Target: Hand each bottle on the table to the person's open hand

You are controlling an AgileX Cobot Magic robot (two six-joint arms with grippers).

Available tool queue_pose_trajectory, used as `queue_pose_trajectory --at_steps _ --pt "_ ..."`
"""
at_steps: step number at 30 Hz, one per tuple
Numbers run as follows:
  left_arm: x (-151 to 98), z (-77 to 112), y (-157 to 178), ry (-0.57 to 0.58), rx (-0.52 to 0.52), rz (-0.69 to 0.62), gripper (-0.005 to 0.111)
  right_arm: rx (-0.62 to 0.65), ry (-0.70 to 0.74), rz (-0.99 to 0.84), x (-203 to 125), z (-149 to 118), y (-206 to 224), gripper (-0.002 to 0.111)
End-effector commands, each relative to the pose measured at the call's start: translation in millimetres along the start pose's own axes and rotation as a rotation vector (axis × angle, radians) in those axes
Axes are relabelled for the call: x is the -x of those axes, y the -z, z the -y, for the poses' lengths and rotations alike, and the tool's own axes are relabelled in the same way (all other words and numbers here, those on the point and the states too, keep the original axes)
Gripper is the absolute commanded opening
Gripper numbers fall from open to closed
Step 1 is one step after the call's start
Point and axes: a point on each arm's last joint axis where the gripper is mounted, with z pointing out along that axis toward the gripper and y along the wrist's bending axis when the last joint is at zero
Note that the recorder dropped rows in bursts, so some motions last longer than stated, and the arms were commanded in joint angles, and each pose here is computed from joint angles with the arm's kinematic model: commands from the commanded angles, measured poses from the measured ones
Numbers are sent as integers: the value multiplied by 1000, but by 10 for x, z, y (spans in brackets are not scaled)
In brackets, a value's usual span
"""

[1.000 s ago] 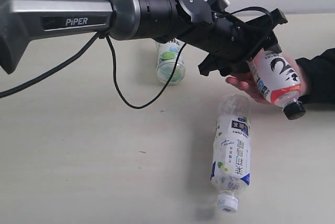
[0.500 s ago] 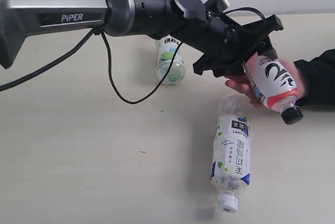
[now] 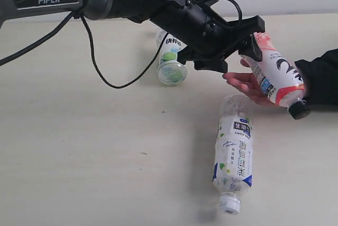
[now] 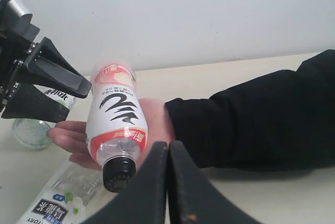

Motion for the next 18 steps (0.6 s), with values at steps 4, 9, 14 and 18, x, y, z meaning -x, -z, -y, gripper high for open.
queue_pose_trajectory --at_steps 4,9,14,18 --pt "53 166 198 -95 -30 33 87 -5 -3 7 -7 5 0 0" --pt "87 337 656 -242 -16 7 58 -5 -3 7 -7 5 0 0" --pt "20 352 883 -325 40 -83 6 -5 -3 7 -7 5 0 0" --pt "13 312 961 -303 121 -68 0 -5 -3 7 -7 5 0 0"
